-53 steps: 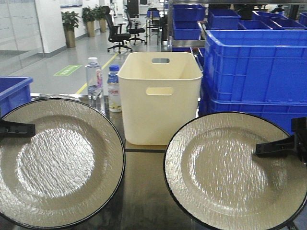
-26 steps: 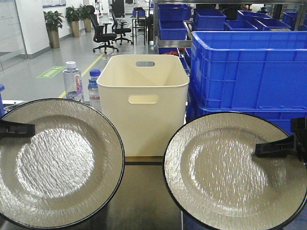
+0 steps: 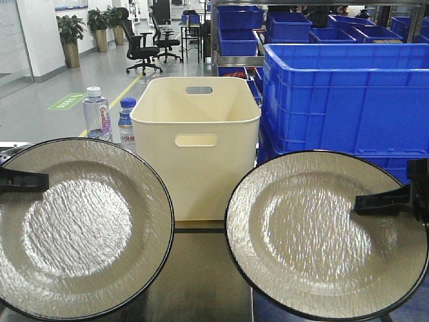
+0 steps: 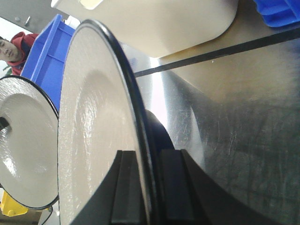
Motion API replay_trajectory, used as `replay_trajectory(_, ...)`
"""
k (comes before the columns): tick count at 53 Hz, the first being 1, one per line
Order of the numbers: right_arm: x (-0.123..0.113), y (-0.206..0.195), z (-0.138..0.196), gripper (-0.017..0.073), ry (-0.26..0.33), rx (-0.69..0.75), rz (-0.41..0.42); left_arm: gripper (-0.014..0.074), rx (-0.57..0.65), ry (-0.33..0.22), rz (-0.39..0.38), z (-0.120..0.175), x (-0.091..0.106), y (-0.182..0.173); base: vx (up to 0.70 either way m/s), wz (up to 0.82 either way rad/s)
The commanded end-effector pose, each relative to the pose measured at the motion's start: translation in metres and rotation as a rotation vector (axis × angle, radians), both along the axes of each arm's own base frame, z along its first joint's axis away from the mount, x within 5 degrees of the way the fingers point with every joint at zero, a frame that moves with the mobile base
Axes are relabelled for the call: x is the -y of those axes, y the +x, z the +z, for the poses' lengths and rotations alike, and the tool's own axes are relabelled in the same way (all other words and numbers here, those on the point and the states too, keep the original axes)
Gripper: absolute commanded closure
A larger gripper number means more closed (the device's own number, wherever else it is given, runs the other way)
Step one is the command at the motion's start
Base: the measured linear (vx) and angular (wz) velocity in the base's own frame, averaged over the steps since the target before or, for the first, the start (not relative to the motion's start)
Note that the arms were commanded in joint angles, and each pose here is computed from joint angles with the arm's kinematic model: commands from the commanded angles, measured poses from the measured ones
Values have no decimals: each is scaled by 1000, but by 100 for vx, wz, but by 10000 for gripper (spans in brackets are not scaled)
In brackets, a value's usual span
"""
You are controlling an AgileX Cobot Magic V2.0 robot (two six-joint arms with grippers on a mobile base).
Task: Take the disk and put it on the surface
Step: 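Lower the left gripper's plate onto the table in front of the bin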
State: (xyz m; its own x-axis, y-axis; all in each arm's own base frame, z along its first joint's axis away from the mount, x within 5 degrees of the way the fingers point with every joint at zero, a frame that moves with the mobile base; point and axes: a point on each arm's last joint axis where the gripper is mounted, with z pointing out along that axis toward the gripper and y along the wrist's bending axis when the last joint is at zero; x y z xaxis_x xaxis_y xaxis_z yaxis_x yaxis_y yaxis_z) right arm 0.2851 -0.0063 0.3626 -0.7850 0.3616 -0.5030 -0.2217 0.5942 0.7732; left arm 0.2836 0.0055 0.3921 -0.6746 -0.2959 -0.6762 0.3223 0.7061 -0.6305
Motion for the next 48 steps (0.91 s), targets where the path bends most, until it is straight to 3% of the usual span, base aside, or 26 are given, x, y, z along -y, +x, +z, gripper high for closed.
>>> replay_trajectory(1, -5, -7, 30, 568, 109, 105, -15, 601, 106, -114, 13, 30, 6, -9, 0, 0)
replay_trajectory(8, -5, -6, 30, 568, 107, 109, -23, 601, 104, -118, 9, 31, 7, -9, 0, 0)
replay_trajectory(14, 1, -1, 31, 568, 87, 133, -102, 601, 113, -119, 46, 30, 4, -5, 0, 0)
replay_trajectory(23, 2, 0, 30, 568, 63, 153, -114, 601, 19, -138, -51, 10, 17, 9, 0, 0)
replay_trajectory(31, 1, 1, 38, 568, 148, 196, -119, 599, -32, -142, -95, -12, 50, 33, 0, 0)
replay_trajectory(38, -1, 1, 46, 568, 225, 231, -114, 595, -61, -128, -79, -37, 85, 56, 0, 0)
replay_trajectory(44, -2, 0, 48, 568, 232, 268, -95, 596, -101, -115, -70, -61, 112, 71, 0, 0)
replay_trajectory(48, -2, 0, 48, 568, 229, 268, -94, 594, -135, -124, -104, -77, 132, 76, 0, 0)
